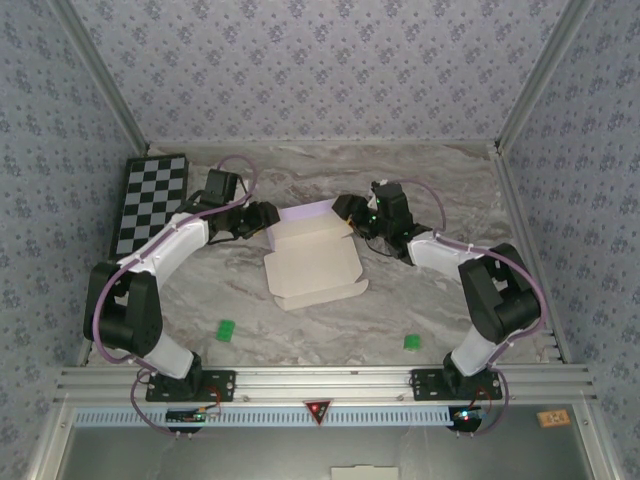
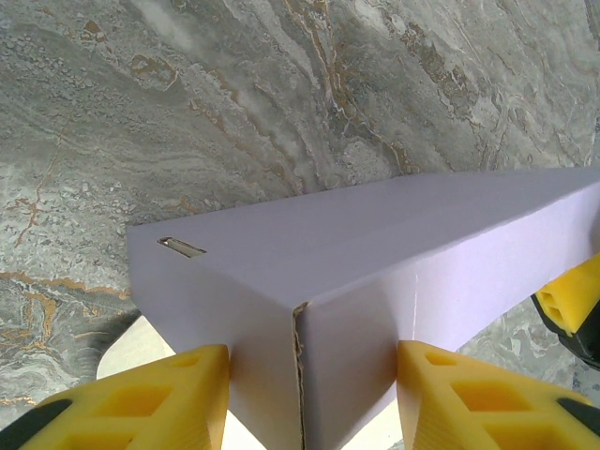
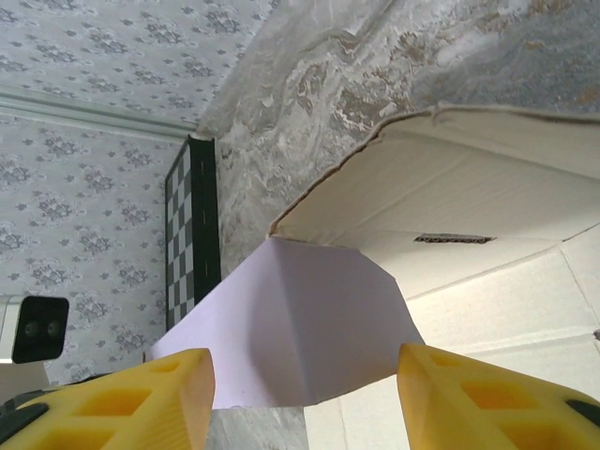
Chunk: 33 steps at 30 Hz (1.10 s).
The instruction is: Fold the paper box
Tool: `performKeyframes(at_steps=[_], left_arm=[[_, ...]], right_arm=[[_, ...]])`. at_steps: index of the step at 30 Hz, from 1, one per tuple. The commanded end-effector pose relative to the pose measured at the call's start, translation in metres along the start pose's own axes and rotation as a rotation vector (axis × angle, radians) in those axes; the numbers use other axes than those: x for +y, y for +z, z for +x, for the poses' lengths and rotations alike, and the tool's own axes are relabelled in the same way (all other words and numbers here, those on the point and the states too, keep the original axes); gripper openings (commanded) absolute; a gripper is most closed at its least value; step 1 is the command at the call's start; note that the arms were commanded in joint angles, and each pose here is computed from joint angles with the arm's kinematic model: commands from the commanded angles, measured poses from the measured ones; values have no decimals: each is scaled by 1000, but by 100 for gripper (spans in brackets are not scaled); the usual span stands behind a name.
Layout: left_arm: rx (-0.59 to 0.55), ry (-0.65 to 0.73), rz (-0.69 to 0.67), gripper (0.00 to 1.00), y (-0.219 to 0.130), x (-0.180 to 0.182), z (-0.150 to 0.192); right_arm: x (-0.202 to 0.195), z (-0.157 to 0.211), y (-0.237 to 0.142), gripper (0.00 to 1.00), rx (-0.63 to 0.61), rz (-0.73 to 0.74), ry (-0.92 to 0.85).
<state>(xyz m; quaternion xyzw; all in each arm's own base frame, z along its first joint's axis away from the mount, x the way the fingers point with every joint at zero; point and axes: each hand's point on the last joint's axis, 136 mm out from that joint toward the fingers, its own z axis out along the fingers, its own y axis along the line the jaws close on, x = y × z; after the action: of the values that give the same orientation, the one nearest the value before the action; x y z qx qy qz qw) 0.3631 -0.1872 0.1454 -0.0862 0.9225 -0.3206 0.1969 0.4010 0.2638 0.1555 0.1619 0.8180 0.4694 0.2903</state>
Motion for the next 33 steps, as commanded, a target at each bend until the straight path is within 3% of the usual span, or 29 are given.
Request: performKeyframes(at_steps=[1, 14, 22, 33], left_arm=[[66, -21, -62, 49, 6, 15, 16], [70, -24, -66, 48, 6, 16, 17], [69, -27, -64, 48, 6, 15, 17], [37, -12, -34, 49, -13, 2, 15]], right_arm=[[10, -17, 2, 56, -73, -48, -53], [6, -13, 25, 50, -36, -131, 16], [9, -14, 25, 38, -55, -170, 66], [11, -17, 22, 12, -51, -191, 118]])
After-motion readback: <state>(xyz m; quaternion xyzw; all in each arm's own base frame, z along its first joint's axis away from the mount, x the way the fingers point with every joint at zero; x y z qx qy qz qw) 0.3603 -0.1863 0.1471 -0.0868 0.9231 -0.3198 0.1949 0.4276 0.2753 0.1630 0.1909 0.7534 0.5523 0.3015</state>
